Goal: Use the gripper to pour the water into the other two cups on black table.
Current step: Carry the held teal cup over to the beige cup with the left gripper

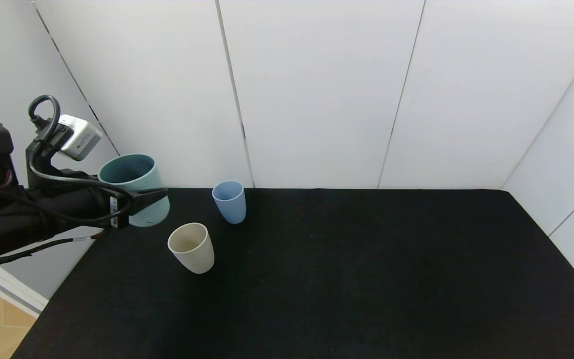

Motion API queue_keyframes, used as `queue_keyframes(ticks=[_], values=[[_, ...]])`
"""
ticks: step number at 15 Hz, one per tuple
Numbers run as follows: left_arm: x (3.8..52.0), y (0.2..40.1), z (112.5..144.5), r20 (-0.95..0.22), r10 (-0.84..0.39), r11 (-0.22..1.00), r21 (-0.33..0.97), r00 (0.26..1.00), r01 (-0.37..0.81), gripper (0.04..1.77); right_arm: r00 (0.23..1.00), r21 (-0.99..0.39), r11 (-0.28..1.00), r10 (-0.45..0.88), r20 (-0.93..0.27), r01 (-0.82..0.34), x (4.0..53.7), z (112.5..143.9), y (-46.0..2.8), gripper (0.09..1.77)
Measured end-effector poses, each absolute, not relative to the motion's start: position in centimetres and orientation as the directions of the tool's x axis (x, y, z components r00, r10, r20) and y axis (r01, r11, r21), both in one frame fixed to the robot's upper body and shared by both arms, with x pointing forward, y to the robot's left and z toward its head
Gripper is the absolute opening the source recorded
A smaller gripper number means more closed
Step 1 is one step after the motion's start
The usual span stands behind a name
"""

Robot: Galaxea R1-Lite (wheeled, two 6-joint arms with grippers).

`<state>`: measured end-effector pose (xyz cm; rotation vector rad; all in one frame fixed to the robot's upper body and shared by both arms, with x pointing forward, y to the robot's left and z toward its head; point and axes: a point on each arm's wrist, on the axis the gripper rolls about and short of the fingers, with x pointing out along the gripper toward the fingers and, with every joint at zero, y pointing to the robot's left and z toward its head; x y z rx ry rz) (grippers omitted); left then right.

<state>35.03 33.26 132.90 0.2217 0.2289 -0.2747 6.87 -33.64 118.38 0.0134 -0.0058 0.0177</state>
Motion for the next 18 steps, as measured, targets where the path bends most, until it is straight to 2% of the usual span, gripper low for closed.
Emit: queue_keyframes(ticks=[10, 18], values=[[35.0, 37.0, 130.5, -0.366, -0.120, 0.890, 0.371, 0.923, 0.263, 1.16, 1.000, 0.014, 1.000, 0.018, 0.006, -0.018, 6.9, 118.4, -33.6, 1.71], [36.7, 36.2, 128.3, -0.440, -0.141, 0.824, 0.445, 0.887, 0.351, 1.16, 1.000, 0.013, 1.000, 0.017, 0.006, -0.017, 6.9, 118.4, -33.6, 1.71]])
